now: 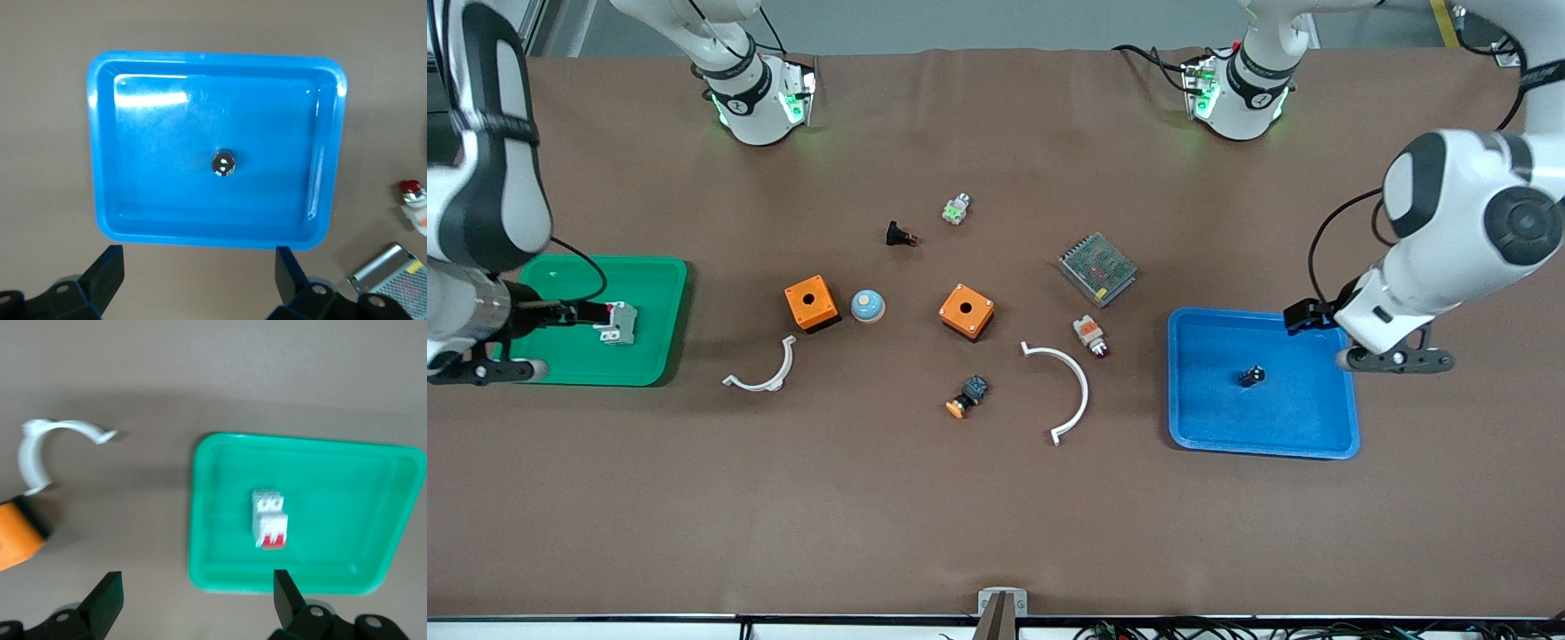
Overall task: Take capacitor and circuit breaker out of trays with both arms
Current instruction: 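Reach the right gripper to the breaker while the left gripper reaches the capacitor, then grasp the white breaker with the right gripper while the left gripper grasps the capacitor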
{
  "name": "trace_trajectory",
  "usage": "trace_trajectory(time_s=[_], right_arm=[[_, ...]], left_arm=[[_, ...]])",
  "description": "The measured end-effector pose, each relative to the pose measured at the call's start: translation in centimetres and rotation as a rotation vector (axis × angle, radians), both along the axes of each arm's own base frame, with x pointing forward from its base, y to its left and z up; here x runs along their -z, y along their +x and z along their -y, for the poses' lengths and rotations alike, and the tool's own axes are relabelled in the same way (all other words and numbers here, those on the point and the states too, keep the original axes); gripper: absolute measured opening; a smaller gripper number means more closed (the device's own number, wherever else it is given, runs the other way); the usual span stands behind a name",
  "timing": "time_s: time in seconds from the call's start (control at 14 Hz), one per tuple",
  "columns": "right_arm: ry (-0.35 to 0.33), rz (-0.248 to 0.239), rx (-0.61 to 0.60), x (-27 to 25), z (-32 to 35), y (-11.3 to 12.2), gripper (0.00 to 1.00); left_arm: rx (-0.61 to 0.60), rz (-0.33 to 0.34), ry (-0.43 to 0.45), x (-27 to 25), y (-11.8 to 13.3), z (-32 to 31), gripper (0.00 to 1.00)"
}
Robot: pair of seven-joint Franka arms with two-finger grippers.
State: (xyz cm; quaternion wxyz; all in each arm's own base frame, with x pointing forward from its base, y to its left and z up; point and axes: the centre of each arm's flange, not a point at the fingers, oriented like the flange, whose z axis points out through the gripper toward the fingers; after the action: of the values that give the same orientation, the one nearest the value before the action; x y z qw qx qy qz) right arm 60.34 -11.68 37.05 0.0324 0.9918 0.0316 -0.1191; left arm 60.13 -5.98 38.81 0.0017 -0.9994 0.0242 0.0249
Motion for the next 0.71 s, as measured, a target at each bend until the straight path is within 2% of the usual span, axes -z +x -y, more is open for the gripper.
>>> trace_trajectory(time_s=[0.14,0.29,0.36,0.43,0.5,0.64,0.71], right_arm=[[-0.005,-0.002,-0.017,6.3,2.2,-1.9,1.0],[0.0,-0.015,-0.028,10.3,3.2,-3.6,1.0],[0.006,-0.015,-0.036,11.6,3.8,-4.2,1.0],[0.011,-0.011,-0.044,12.6,4.8,-4.7,1.0],[0.017,-0.007,-0.05,13.4,5.9,-5.2,1.0],[0.027,-0.009,-0.045,14.8,7.9,-6.4,1.0],[0.029,-0.004,-0.041,15.5,8.5,-7.0,0.98]], left_arm=[[0.0,0.017,-0.009,3.9,0.5,0.1,1.0],[0.0,0.044,-0.02,8.1,0.5,0.1,0.97],[-0.001,0.055,-0.026,10.3,0.4,0.2,0.97],[-0.002,0.065,-0.031,12.3,0.3,0.2,0.91],[-0.003,0.071,-0.036,14.2,0.3,0.2,0.91],[-0.005,0.072,-0.042,16.9,0.2,0.2,0.83],[-0.006,0.067,-0.044,17.9,0.2,0.2,0.82]])
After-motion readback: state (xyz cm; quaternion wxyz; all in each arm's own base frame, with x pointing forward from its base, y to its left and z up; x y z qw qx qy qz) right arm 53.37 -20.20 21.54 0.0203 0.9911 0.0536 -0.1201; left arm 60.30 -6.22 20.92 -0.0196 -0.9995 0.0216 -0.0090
